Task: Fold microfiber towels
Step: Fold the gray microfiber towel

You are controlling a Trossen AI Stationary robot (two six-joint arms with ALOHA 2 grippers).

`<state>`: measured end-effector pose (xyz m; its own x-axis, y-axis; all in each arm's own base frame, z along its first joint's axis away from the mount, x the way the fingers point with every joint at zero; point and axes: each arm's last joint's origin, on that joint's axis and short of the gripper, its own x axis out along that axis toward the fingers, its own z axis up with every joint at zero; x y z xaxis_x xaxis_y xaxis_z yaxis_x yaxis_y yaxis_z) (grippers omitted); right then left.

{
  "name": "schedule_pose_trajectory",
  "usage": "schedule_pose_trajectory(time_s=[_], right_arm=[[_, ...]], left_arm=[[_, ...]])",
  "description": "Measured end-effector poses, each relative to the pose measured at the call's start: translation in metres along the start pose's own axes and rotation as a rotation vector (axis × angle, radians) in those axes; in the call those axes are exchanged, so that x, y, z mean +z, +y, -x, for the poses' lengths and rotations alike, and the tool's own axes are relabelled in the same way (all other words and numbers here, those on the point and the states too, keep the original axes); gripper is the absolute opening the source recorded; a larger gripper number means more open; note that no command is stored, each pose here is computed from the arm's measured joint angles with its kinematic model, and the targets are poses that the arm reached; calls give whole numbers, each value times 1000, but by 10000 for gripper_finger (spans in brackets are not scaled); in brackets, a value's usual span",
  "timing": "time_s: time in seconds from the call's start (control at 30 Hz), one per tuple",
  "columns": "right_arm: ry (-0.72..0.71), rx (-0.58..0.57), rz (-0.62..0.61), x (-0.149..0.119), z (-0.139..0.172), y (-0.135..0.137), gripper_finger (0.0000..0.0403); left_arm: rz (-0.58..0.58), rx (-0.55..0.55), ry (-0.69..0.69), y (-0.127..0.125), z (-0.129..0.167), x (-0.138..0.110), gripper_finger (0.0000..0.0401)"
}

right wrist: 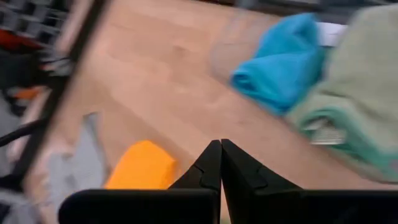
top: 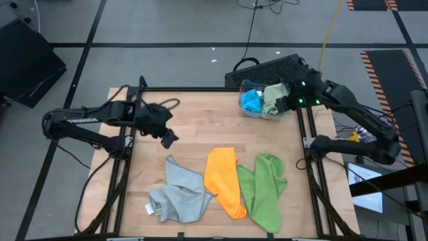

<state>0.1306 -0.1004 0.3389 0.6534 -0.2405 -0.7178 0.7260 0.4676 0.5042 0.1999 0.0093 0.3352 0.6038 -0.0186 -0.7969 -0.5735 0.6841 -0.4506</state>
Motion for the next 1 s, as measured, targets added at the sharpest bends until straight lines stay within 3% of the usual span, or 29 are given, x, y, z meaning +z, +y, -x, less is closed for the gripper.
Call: schedule_pose_trajectory(time_s=[0.17, 0.3, 0.5, 0.7, 1.0], right_arm=[[-2, 113, 13, -15, 6, 23, 0], [34, 183, 43, -23, 3, 39, 0], [50, 262, 101, -31, -5, 61, 0], [47, 306, 144, -33, -6, 69, 0], [67, 272, 258, -36, -7, 65, 0]], left_arm=[[-126, 40, 115, 5, -24, -24, 240], [-343, 25, 198, 13, -49, -46, 281], [-626, -33, 200, 24, -81, -68, 277], [-713, -61, 166, 44, -109, -85, 252], [-848, -73, 281, 59, -133, -101, 276]])
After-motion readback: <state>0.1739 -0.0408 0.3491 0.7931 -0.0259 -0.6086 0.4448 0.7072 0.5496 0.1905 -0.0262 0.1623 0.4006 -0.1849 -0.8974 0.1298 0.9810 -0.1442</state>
